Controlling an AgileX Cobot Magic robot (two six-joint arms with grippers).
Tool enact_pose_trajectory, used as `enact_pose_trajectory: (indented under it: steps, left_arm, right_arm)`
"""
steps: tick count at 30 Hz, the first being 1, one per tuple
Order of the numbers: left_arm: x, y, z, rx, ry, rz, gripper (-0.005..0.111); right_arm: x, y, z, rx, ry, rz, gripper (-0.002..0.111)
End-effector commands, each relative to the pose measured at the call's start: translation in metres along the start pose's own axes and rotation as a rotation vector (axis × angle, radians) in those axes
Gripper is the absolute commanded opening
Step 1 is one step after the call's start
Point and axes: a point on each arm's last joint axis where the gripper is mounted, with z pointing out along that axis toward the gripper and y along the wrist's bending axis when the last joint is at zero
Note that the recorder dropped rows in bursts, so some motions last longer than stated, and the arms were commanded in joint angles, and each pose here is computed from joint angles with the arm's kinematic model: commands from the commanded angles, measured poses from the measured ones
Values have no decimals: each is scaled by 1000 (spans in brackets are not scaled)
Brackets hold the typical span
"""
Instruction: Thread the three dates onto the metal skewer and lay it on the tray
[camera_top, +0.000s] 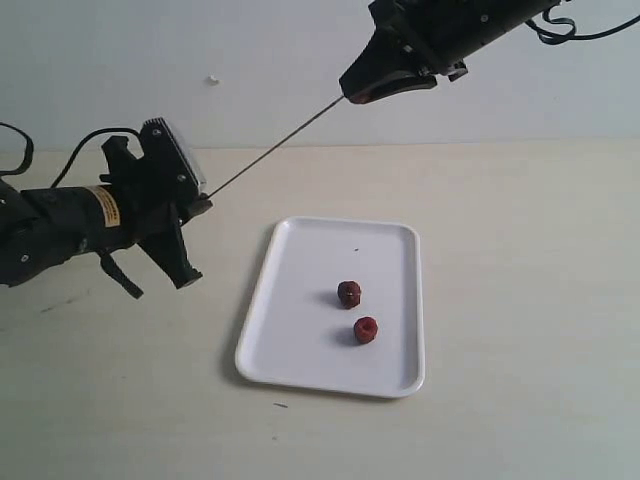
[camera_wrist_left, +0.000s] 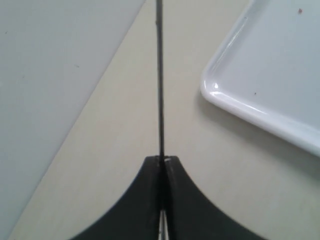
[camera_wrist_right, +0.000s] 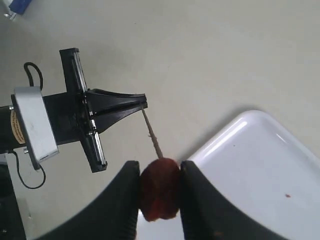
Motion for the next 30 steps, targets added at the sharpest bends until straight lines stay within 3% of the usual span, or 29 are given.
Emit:
enact_pose_trajectory:
  steps: [1,30]
  left_arm:
    - [-9,-5,1,2,-36,13,0]
    - [-25,-10,1,-11,-145,73,0]
  right_arm:
    - [-3,4,-1,-5,-12,-9,27]
    - [-3,15,9,-28,3,-42,27]
